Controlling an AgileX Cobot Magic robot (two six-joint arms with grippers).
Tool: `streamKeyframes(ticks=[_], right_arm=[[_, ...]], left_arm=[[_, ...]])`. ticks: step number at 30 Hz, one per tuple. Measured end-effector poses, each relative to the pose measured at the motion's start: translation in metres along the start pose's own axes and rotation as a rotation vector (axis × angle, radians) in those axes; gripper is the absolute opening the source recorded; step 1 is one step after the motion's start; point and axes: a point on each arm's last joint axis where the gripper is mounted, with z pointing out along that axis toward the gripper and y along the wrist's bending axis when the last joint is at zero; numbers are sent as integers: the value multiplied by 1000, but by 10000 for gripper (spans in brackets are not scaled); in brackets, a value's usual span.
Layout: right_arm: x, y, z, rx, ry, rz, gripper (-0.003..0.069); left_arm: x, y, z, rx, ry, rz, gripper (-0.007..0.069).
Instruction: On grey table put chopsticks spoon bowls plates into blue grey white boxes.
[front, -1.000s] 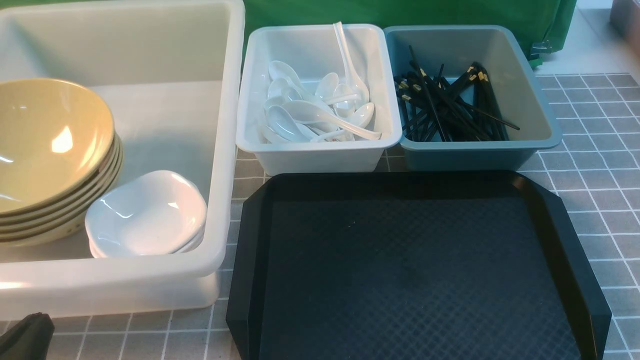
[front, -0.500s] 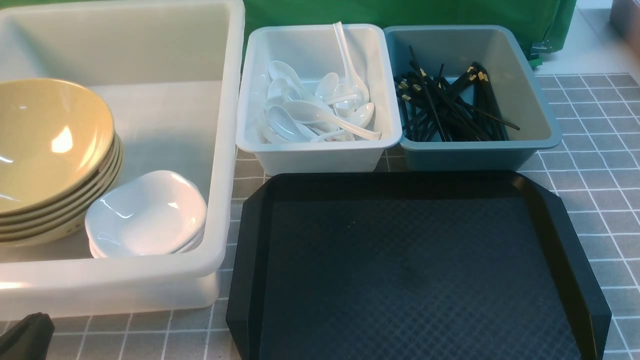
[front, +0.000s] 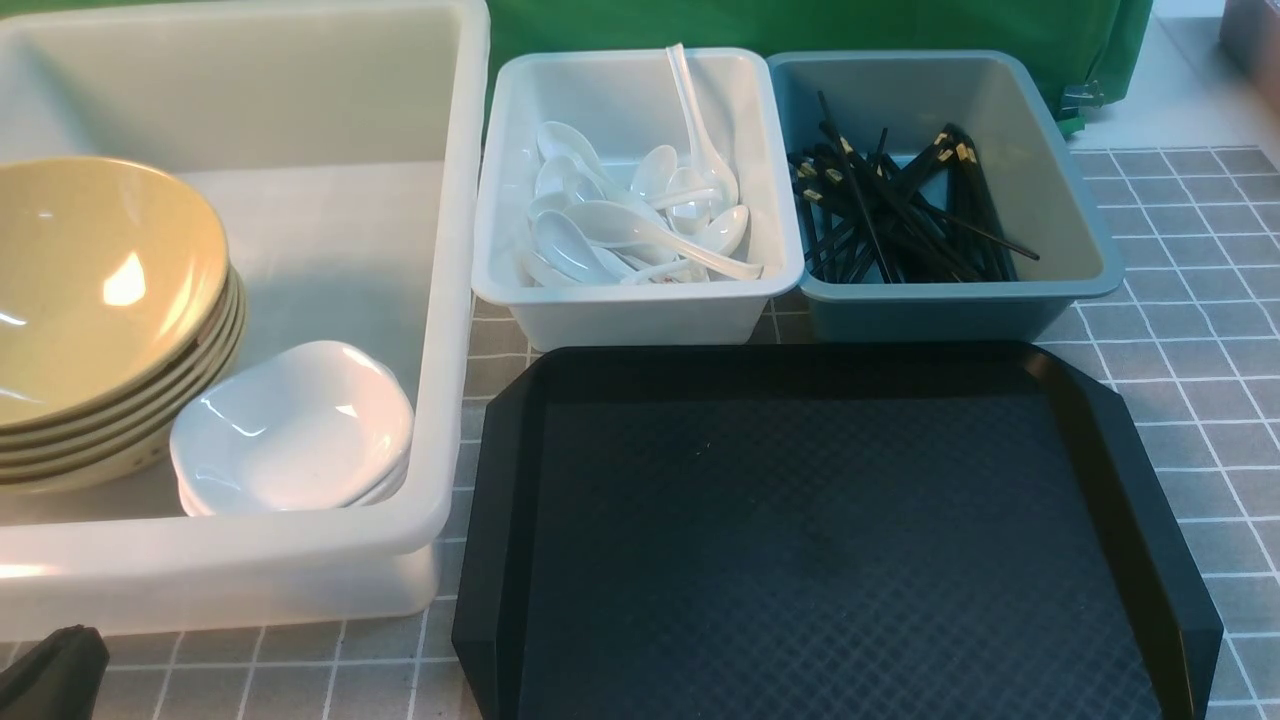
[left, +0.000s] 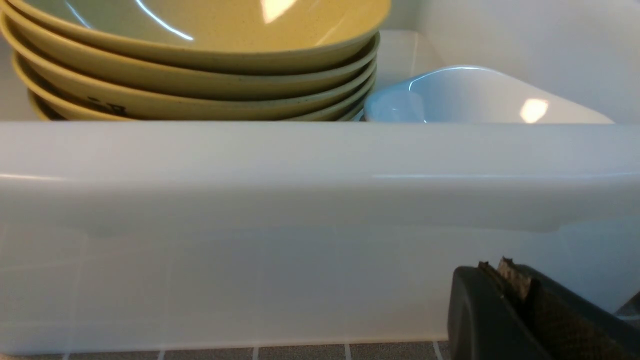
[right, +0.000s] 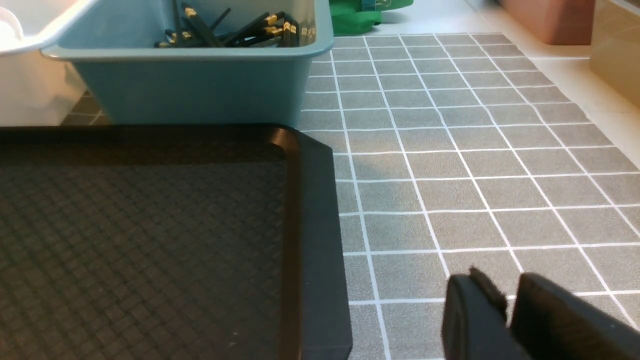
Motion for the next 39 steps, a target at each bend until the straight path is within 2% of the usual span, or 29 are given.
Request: streamKeyframes(ticks=[39], right_arm=[[0,0,0,0,0,0,203]], left_arm=[[0,0,0,0,1,-3,-8]])
